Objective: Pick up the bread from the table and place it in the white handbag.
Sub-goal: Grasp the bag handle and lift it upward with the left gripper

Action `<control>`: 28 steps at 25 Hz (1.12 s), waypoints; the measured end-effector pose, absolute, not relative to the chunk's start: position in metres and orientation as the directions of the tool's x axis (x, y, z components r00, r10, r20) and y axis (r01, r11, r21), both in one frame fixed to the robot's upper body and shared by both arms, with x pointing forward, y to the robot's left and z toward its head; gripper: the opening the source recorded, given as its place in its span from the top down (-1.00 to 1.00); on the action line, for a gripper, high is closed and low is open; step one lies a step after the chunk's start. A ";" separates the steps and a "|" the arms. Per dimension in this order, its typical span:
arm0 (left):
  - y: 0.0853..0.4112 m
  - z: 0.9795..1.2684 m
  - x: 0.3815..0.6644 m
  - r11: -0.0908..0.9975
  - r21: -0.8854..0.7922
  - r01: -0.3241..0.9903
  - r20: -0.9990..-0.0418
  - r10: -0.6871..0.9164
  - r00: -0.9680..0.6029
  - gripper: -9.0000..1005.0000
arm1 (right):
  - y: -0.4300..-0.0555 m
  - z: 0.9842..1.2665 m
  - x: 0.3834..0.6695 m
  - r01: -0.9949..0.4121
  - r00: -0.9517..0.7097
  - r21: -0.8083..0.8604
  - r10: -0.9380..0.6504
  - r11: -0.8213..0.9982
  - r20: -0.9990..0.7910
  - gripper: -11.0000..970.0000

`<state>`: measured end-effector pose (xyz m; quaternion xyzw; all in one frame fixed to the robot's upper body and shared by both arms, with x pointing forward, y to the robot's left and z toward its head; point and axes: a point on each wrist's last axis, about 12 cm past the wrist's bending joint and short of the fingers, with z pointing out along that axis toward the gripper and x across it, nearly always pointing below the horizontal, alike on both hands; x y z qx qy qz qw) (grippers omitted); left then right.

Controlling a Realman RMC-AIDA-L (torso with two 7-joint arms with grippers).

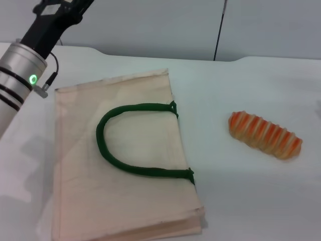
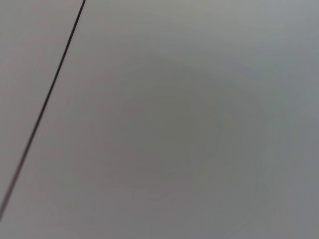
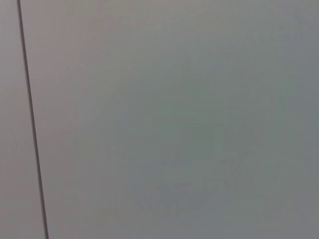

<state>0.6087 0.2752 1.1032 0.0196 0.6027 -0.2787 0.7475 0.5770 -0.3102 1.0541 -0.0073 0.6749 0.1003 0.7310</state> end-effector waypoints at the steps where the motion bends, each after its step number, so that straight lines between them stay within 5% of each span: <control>1: 0.276 1.104 0.610 0.830 -0.325 0.454 -0.909 -0.406 0.091 -0.75 | -0.310 1.054 0.577 -0.156 0.069 0.125 0.137 0.980 -0.988 -0.84; 10: 0.278 1.125 0.630 0.683 -0.362 0.634 -0.932 -0.271 -0.240 -0.75 | -0.310 1.054 0.577 -0.155 0.065 0.125 0.137 0.980 -0.988 -0.84; 20: 0.323 1.159 0.623 0.630 -0.519 0.578 -0.803 -0.129 -0.582 -0.75 | -0.311 1.054 0.577 -0.153 0.063 0.124 0.135 0.980 -0.989 -0.84; 28: 0.339 1.138 0.598 0.685 -0.544 0.484 -0.682 -0.025 -0.731 -0.75 | -0.316 1.053 0.575 -0.146 0.066 0.124 0.134 0.982 -0.989 -0.84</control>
